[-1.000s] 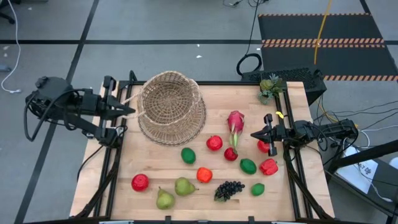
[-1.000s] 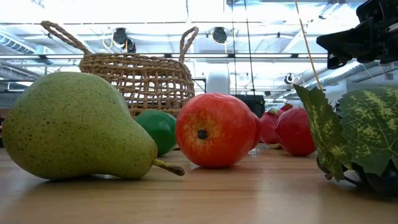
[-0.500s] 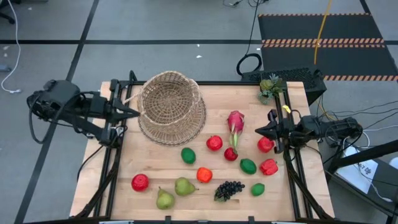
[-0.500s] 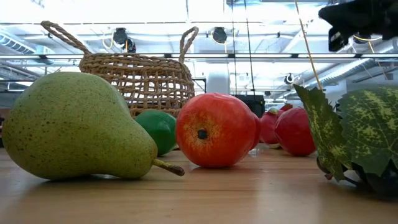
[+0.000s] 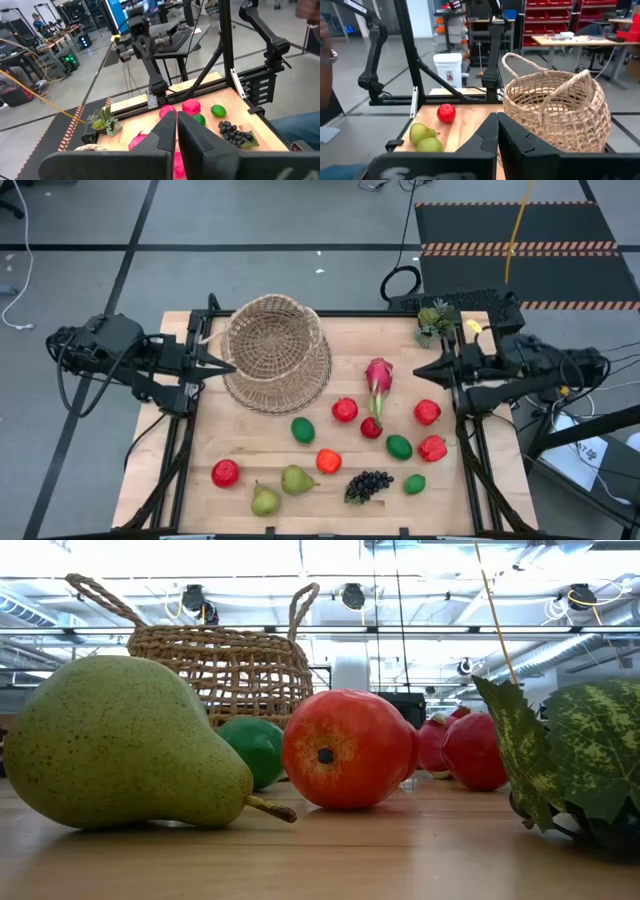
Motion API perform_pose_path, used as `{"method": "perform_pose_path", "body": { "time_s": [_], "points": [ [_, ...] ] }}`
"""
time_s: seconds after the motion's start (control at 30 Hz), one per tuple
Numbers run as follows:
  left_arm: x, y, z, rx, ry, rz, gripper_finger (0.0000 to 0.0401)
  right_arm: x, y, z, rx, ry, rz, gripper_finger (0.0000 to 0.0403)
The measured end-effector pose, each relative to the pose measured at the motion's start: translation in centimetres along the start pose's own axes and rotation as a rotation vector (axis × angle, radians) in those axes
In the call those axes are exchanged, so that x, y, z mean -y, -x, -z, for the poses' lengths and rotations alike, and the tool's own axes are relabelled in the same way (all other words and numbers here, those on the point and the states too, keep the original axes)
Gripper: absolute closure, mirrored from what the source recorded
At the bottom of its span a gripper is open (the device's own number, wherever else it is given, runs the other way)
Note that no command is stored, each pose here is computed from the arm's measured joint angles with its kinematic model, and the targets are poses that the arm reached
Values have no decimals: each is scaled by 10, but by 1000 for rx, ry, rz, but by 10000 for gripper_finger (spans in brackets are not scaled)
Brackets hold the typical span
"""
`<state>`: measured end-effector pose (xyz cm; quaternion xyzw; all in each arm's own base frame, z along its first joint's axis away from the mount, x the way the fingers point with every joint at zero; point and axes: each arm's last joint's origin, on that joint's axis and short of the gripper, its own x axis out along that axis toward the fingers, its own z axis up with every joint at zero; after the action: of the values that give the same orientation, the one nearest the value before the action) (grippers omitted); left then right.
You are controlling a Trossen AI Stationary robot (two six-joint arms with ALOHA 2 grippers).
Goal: Build produce basket
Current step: Put the apple into the basket
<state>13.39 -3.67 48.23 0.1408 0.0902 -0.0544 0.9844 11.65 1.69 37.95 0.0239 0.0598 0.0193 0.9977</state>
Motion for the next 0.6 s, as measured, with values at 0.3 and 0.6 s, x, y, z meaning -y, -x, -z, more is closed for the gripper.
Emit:
{"method": "perform_pose_path", "body": {
  "time_s": [0.3,0.6],
  "points": [
    [8,-10,11,-33,47,25,390,-5,-15,-37,106,83,-6,403],
    [37,-48,40,11,14,82,391,-7,-35,-16,143,112,-12,403]
  ]
}}
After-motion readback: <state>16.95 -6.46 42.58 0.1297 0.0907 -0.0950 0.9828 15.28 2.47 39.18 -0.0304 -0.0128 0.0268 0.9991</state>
